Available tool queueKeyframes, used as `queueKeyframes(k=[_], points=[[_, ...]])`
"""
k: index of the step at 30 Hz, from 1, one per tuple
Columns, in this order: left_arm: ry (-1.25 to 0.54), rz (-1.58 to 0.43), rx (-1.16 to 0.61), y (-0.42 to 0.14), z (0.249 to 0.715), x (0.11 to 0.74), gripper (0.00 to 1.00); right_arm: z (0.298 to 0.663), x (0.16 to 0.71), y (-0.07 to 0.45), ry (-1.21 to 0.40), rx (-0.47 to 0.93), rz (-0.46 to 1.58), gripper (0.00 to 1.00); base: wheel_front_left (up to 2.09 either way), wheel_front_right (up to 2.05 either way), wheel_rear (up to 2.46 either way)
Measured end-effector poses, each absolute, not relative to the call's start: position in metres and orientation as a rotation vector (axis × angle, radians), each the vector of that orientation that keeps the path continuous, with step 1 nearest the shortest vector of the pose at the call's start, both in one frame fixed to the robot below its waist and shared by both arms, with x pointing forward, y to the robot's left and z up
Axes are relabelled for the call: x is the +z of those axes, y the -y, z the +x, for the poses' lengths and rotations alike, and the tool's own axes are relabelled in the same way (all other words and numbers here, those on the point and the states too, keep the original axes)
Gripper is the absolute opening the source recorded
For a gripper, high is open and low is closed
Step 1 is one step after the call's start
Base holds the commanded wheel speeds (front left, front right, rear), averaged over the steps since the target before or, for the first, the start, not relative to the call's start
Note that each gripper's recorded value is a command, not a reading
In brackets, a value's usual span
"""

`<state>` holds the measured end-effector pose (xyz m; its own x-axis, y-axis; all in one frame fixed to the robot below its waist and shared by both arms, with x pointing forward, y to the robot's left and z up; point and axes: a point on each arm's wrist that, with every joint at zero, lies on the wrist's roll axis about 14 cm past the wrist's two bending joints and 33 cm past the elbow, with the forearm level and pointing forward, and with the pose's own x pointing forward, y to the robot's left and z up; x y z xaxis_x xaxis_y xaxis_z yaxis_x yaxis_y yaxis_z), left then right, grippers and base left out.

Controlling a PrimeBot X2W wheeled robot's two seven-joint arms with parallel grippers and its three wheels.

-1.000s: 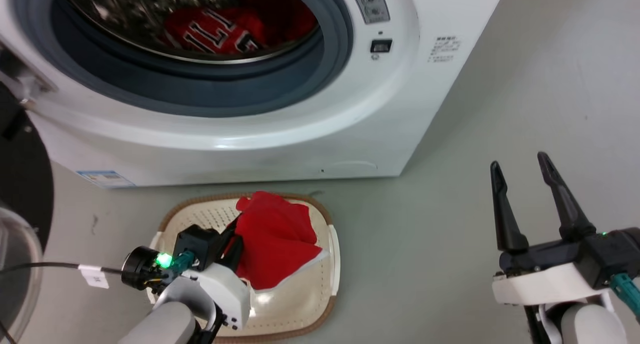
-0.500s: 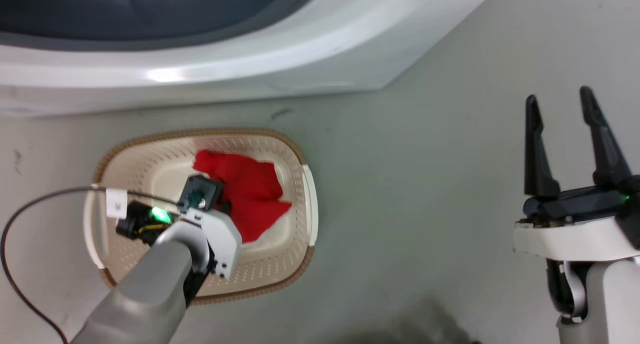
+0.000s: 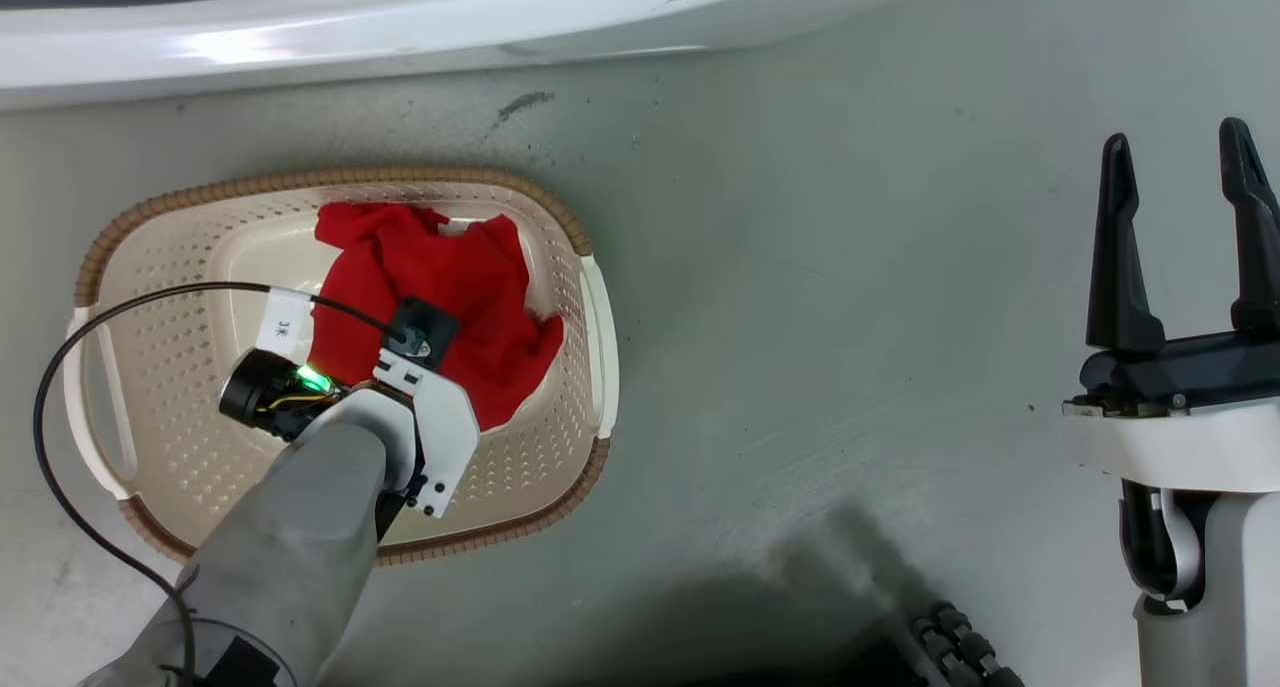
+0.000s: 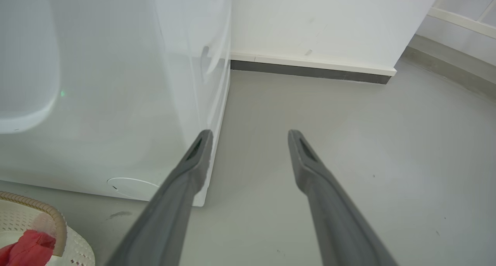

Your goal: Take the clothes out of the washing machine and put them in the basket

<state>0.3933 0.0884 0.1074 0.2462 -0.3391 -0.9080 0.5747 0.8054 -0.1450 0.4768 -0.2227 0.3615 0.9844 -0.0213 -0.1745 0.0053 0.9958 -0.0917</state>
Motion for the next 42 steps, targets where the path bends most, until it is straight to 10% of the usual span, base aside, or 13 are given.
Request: queueKeyframes(k=[3, 4, 42], points=[[-1.200, 0.242, -0.632, -0.090, 0.386, 0.104, 0.00, 0.478, 0.359, 0.221, -0.180, -0.008, -0.089, 1.00, 0.00, 0.00, 0.00], [-1.195, 0.242, -0.629, -0.090, 0.387, 0.105, 1.00, 0.479, 0.360, 0.220, -0.175, -0.005, -0.087, 1.00, 0.00, 0.00, 0.00], [-0.402, 0.034, -0.292, -0.120, 0.448, 0.357, 1.00, 0.419, 0.487, 0.164, 0.056, 0.126, -0.044, 1.00, 0.00, 0.00, 0.00]])
